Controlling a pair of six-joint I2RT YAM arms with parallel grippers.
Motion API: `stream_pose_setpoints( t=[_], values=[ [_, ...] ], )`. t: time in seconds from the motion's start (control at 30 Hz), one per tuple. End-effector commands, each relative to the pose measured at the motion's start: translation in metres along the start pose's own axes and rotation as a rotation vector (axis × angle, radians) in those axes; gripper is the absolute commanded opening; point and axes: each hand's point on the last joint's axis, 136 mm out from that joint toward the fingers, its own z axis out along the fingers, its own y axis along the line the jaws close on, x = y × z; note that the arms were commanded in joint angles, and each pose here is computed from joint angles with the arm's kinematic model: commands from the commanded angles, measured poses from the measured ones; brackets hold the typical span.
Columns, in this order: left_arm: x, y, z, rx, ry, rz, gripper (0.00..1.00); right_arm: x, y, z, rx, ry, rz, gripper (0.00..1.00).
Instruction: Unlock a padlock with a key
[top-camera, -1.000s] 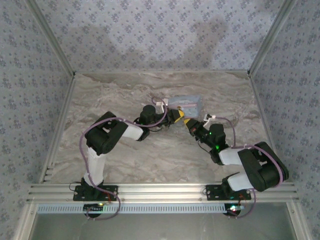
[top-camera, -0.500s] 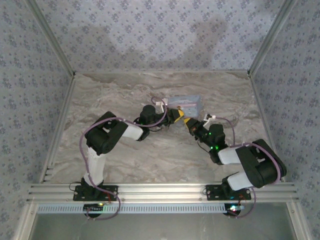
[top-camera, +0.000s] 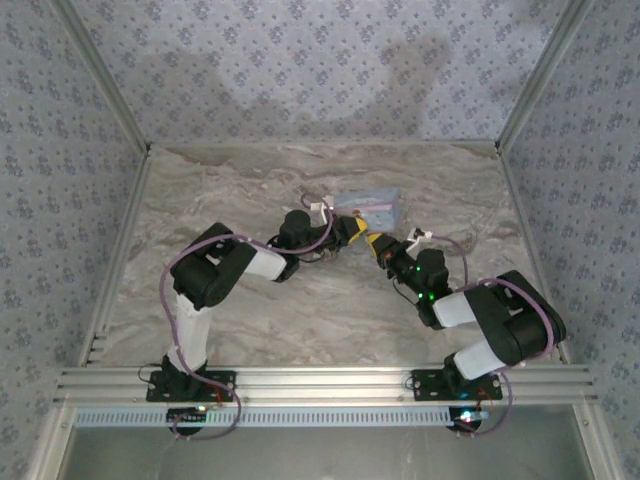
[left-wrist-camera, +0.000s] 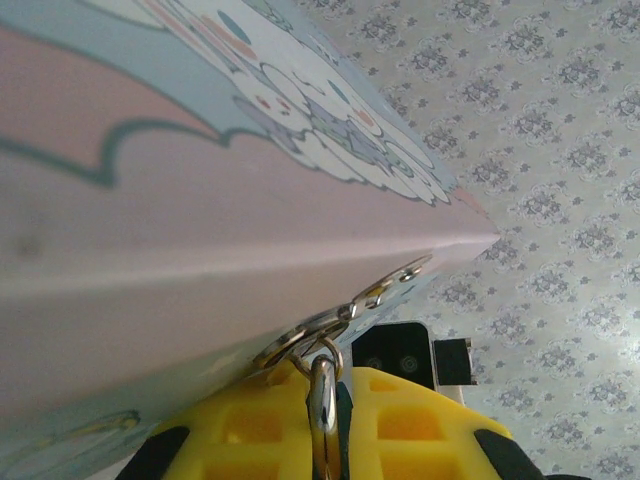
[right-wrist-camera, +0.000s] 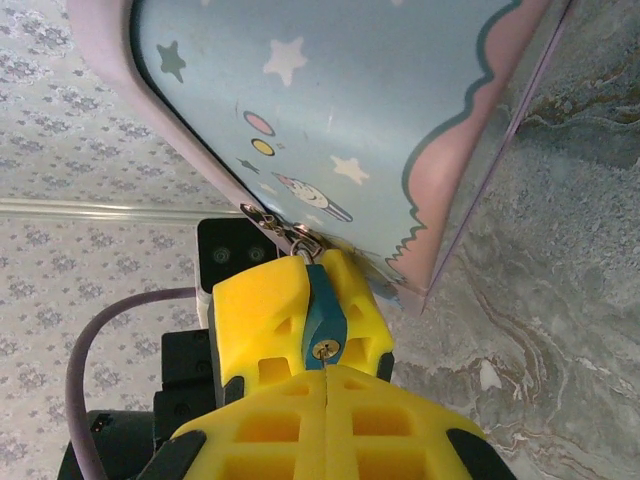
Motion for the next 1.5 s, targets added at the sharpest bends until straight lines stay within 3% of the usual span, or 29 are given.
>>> stream_pose_setpoints(
  t=[0.0, 0.57, 1.03, 1.47],
  values=[
    [0.026, -0.038, 0.005, 0.142, 0.106, 0.074, 0.00, -0.008, 0.015, 0.006, -0.048, -0.047, 0.000, 0.00],
    [0.028, -0.039, 0.004, 0.148, 0.115, 0.064, 0.00, -0.011, 0.003, 0.011, -0.010, -0.070, -0.033, 0.00],
    [0.043, -0.034, 0.005, 0.138, 0.147, 0.054, 0.00, -0.016, 0.016, 0.028, -0.022, -0.082, -0.081, 0.00],
    [0.045, -0.038, 0.006, 0.146, 0.161, 0.055, 0.00, -0.010, 0.023, 0.032, -0.014, -0.064, -0.230, 0.00]
  ],
)
